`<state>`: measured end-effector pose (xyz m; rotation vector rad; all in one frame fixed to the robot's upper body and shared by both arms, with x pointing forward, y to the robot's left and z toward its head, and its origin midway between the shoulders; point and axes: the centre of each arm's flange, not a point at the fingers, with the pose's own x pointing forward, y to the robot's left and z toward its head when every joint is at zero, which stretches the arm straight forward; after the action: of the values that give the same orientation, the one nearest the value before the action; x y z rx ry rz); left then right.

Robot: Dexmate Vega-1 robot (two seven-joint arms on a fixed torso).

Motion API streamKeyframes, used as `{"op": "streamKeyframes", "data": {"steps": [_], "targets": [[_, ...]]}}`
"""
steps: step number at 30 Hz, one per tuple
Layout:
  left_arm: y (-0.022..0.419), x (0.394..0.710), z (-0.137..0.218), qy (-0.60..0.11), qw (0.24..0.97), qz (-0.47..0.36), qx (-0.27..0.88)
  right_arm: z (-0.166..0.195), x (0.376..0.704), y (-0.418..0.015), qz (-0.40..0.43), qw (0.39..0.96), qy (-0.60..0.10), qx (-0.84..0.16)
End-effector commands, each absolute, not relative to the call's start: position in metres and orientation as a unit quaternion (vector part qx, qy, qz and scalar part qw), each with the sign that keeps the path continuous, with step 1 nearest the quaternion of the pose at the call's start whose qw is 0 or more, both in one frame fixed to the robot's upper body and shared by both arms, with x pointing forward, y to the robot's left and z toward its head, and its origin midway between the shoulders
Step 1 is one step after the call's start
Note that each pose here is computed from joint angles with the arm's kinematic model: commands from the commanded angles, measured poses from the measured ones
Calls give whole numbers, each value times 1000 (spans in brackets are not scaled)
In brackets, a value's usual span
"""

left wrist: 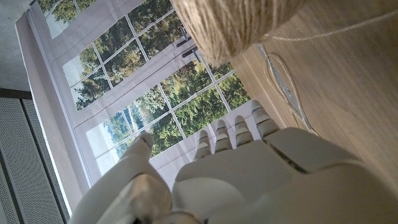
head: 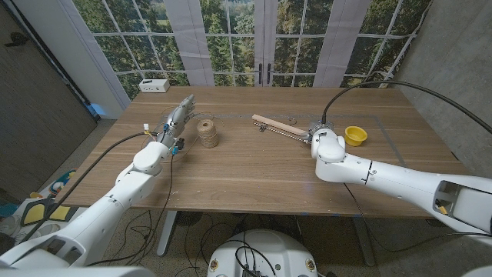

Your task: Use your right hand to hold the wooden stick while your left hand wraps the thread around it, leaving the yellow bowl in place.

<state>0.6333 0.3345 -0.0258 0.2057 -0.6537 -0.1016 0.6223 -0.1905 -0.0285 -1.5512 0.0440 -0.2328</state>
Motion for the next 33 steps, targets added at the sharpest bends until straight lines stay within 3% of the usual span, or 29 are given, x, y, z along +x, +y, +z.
{"op": "streamKeyframes", "data": {"steps": [1,23,28,33], "targets": [[334,634,-23,-322,940,-50,102,-36,627,-188,-126,684,31,-718],[331,640,-21,-319,941,-51,97,-37,644,-188,-144,635,55,-757],[330,642,-20,-317,942,-52,99,-41,648,-196,-152,657,35,-738],[328,643,-18,-315,942,-54,102,-47,648,-215,-150,720,-5,-678]]}}
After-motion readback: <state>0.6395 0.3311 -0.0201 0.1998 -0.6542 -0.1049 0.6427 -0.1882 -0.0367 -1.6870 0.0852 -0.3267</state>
